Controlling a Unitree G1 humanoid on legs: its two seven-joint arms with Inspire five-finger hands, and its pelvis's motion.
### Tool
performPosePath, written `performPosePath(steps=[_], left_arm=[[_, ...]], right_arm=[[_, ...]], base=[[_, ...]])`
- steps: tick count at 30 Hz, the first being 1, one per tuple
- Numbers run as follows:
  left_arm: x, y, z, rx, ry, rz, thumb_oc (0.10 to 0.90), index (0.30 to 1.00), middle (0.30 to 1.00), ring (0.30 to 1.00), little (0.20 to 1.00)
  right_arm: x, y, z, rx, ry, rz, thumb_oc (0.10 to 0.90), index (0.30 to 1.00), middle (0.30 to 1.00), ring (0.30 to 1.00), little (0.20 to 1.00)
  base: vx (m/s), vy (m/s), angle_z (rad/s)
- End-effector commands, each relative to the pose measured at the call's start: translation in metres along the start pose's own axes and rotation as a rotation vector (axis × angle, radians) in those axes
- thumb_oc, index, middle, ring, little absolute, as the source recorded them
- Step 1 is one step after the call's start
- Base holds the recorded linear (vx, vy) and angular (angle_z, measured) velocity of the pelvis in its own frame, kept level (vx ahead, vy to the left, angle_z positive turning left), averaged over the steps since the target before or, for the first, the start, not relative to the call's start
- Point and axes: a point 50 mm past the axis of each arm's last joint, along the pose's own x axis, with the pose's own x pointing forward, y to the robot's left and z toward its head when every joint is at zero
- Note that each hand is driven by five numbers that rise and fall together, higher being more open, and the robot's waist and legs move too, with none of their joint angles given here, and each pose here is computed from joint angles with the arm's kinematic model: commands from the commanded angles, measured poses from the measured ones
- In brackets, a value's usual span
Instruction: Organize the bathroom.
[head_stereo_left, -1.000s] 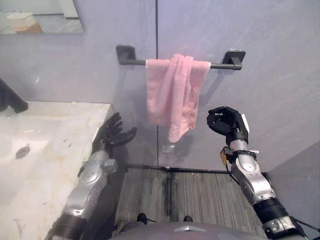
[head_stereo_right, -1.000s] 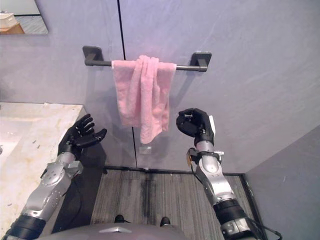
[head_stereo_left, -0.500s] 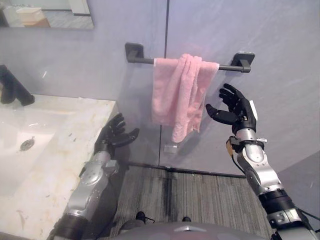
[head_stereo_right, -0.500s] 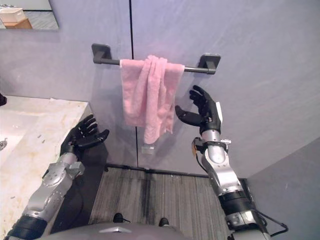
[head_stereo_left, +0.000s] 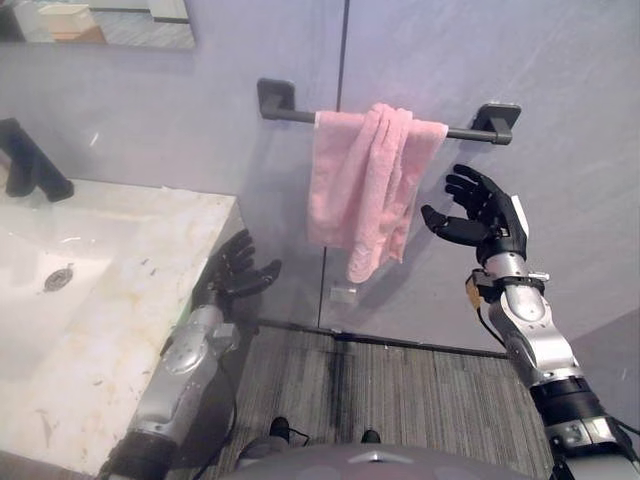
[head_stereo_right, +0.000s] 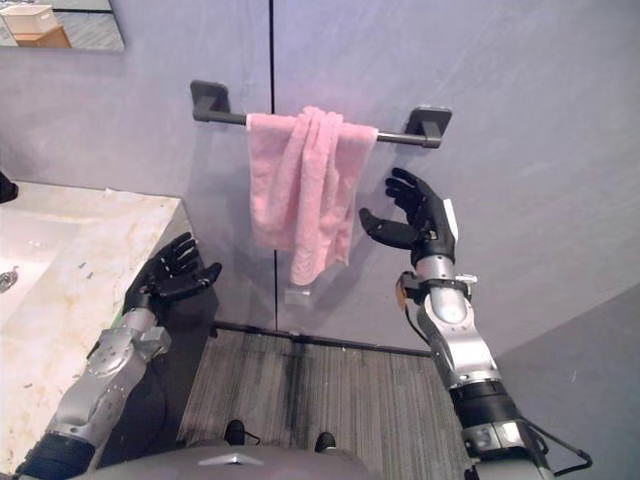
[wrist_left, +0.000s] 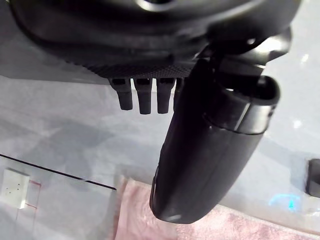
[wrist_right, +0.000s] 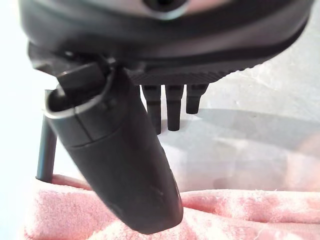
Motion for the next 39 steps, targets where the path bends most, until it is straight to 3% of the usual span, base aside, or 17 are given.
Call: performPosePath(steps=[1, 18, 26, 39], left_arm=[[0.006, -0.007, 0.041, 0.035, -0.201, -0.057, 0.800, 0.900, 0.900, 0.900, 0.900], [0.003, -0.012, 0.036, 0.041, -0.181, -0.091, 0.800, 0.900, 0.900, 0.900, 0.900], [-0.001, -0.009, 0.033, 0.042, -0.172, -0.099, 0.800, 0.900, 0.900, 0.900, 0.900], [-0.002, -0.011, 0.030, 0.042, -0.161, -0.104, 0.800, 0.900, 0.900, 0.900, 0.900]], right_arm=[[0.035, 0.006, 0.108, 0.015, -0.447, 0.079, 0.800, 0.900, 0.900, 0.900, 0.900], [0.046, 0.002, 0.125, -0.012, -0.485, 0.096, 0.800, 0.900, 0.900, 0.900, 0.900], [0.044, 0.013, 0.125, -0.057, -0.461, 0.286, 0.800, 0.900, 0.900, 0.900, 0.900], [0.045, 0.039, 0.135, -0.040, -0.504, 0.379, 0.800, 0.900, 0.900, 0.900, 0.900]], base=[[0.00, 0.001, 0.05], [0.02, 0.003, 0.02], [0.02, 0.003, 0.01], [0.00, 0.000, 0.00]])
